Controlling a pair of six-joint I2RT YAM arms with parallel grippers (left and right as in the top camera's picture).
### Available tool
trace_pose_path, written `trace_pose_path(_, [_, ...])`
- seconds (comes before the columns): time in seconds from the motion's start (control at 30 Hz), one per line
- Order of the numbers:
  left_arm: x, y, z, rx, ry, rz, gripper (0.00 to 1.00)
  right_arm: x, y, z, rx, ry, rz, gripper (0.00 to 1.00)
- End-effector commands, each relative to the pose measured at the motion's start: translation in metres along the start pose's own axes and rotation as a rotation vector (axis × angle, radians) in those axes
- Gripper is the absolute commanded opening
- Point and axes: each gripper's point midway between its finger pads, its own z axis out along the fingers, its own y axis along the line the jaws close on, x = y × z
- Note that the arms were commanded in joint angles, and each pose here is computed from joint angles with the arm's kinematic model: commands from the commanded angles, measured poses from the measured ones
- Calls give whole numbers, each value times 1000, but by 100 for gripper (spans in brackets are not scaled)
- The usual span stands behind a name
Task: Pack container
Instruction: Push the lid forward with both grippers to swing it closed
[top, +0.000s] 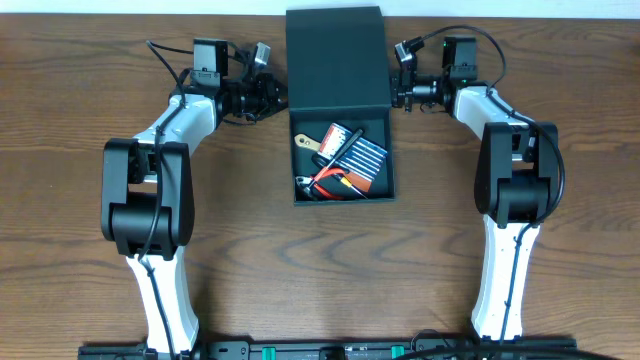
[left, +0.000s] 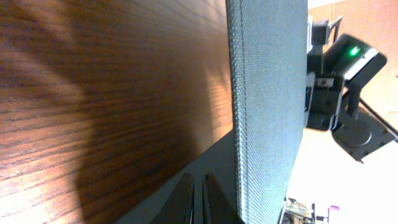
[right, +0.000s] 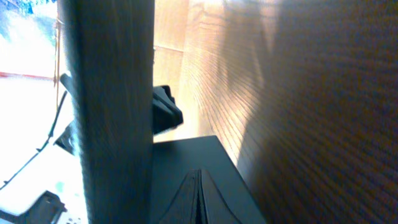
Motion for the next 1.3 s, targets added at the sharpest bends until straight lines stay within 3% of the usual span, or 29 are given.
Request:
trace_pose_path(0.0, [-5, -24, -2, 51, 9, 90, 6, -10, 31, -3, -26, 0, -28, 3])
trace_pose_path(0.37, [-12, -18, -3, 0, -21, 163, 5, -20, 25, -14, 15, -52, -20, 7])
trace_pose_path(0.47, [-14, -19, -3, 0, -23, 205, 5, -21, 25, -16, 17, -54, -57, 1])
trace_pose_path(0.93, [-20, -17, -5, -31, -43, 389, 5, -22, 28, -15, 9, -52, -257, 1])
trace_pose_path(1.27, [-27, -7, -6, -95, -64, 455, 5, -44, 30, -17, 61, -128, -402, 1])
